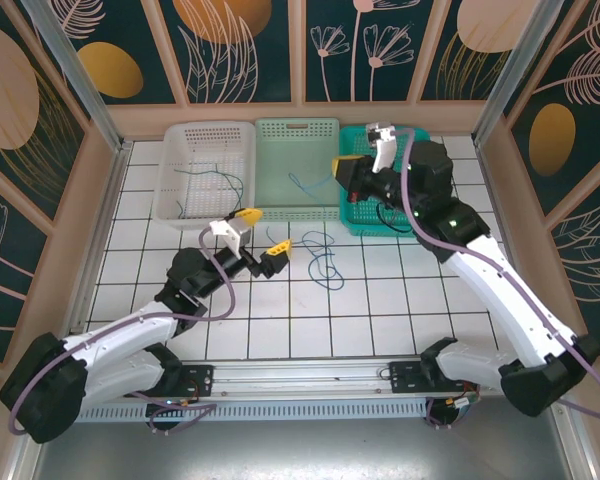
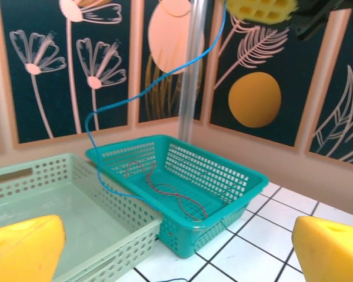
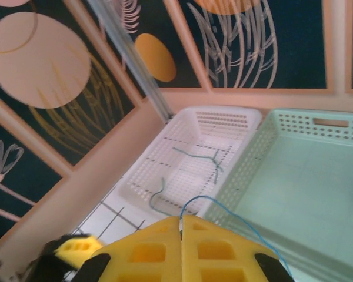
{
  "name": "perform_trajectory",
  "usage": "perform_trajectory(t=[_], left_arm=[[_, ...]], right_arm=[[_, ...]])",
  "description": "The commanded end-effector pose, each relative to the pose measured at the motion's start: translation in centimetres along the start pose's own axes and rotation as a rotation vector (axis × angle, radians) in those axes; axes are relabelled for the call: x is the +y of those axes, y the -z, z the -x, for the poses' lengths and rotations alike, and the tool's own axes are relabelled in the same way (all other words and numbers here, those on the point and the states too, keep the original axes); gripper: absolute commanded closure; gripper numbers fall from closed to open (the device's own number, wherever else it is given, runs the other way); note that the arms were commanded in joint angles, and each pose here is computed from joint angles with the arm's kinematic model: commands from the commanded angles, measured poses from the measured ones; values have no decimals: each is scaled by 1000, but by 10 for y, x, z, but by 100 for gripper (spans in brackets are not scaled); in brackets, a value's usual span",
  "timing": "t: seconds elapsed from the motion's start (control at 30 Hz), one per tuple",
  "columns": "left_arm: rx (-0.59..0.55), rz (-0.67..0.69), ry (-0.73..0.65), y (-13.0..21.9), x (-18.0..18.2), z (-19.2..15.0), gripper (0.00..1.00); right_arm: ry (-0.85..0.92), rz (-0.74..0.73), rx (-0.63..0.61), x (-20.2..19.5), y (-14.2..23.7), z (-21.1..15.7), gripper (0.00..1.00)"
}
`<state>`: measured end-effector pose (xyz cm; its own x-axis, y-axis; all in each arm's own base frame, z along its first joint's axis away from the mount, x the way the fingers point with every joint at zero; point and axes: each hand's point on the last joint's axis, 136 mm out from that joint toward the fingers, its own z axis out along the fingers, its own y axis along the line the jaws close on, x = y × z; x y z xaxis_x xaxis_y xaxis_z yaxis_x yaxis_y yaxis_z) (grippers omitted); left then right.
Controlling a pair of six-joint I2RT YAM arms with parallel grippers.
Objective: Untangle the cables
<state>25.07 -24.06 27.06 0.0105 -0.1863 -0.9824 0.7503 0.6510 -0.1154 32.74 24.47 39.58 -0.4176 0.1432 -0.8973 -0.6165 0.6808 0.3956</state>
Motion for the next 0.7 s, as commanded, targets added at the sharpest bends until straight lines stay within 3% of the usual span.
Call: perform_trajectory(t=[0.0,0.27,0.4,0.67], left_arm=[[-23,96,-9,8,15,4,1],[9,145,23,13,24,-11,1],[30,160,28,11,27,-17,1],[41,180,47,17,31,-25,1]], right_arm=[[50,-21,-73,-17,-18,28,100],[52,-37,-72,-71,-89,27,100],[-5,-47,-12,-106,-130,21,100],[-73,-58,96,-151,-190,-28,100]])
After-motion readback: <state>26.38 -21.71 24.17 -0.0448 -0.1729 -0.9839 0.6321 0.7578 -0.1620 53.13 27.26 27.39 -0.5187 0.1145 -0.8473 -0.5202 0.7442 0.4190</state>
